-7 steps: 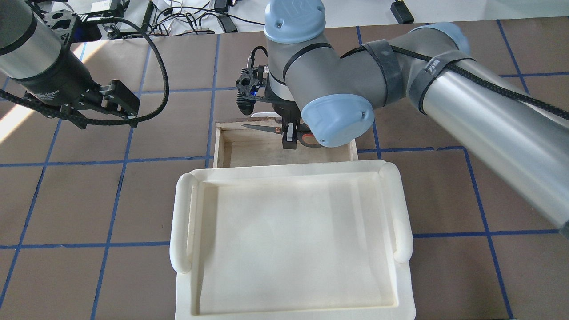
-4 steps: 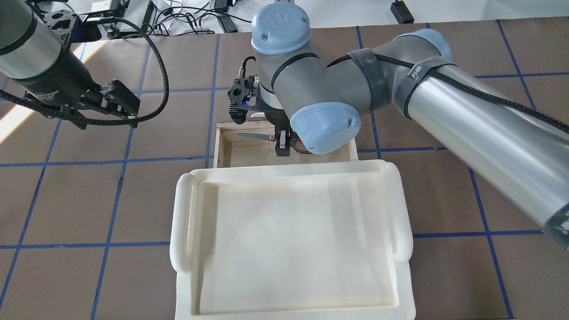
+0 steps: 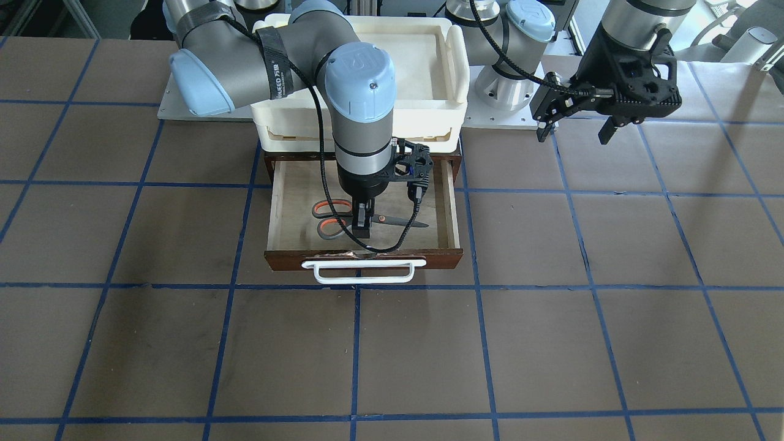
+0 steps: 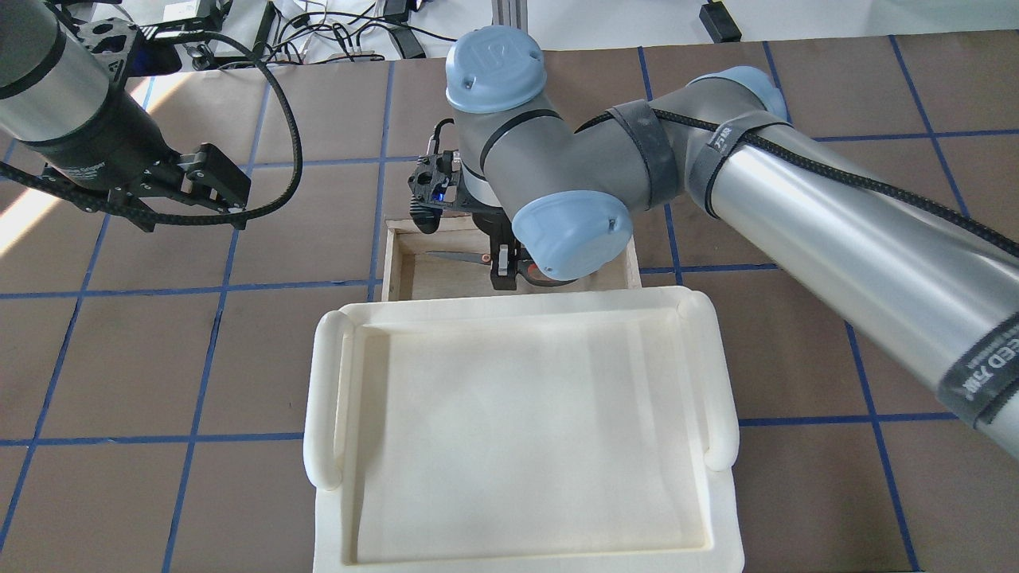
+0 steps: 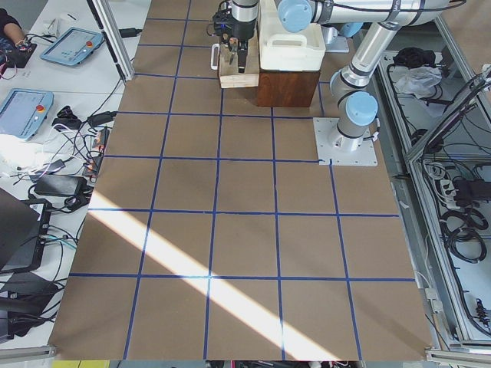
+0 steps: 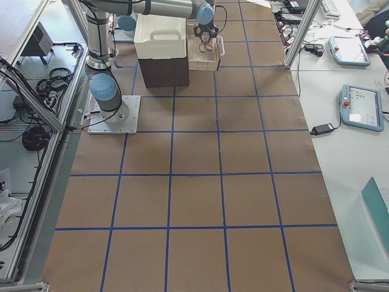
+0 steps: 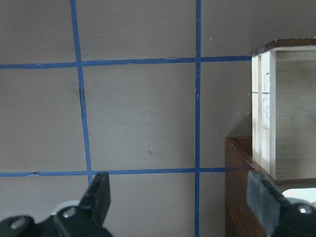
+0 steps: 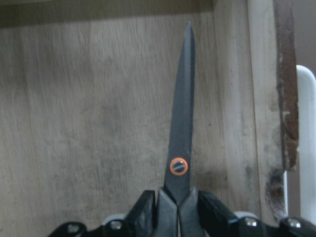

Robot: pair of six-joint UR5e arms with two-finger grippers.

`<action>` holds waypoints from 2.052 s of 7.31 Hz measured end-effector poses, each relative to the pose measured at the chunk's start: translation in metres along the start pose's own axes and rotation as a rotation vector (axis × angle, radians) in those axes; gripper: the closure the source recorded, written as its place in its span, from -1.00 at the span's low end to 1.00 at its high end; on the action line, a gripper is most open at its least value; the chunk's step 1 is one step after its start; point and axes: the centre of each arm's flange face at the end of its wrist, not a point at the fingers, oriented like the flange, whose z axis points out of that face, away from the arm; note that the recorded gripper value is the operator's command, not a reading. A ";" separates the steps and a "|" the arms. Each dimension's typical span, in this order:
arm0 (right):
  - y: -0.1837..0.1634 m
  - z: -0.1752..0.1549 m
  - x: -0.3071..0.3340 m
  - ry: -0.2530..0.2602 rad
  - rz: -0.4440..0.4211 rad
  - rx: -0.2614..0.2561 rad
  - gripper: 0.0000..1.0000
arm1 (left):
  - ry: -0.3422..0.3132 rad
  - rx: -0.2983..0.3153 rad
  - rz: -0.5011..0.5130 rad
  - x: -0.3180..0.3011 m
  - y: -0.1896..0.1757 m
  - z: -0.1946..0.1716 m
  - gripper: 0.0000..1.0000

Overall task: Put scissors in drawer and close it
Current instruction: 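Lower the scissors into the open drawer with the right gripper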

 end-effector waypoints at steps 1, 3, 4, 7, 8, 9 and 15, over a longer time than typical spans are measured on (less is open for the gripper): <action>0.000 0.003 0.000 -0.006 0.000 -0.006 1.00 | 0.000 0.002 0.000 0.000 0.000 -0.001 -1.00; 0.000 0.007 0.000 -0.012 0.000 -0.004 1.00 | 0.005 0.005 0.000 0.001 0.001 -0.002 -1.00; -0.001 0.009 0.001 -0.015 0.001 -0.004 1.00 | 0.003 0.004 0.000 0.001 0.001 -0.002 -1.00; -0.002 0.017 0.002 -0.026 0.018 -0.010 1.00 | 0.000 0.002 0.000 0.000 0.004 -0.004 -1.00; -0.002 0.020 0.002 -0.031 0.030 -0.013 1.00 | 0.001 -0.004 0.000 0.001 0.006 -0.005 -1.00; -0.003 0.022 0.002 -0.034 0.034 -0.015 1.00 | 0.001 -0.008 0.000 0.001 0.010 -0.007 -1.00; -0.012 0.030 -0.002 -0.032 0.019 -0.014 1.00 | 0.003 -0.009 -0.001 0.001 0.013 -0.010 -1.00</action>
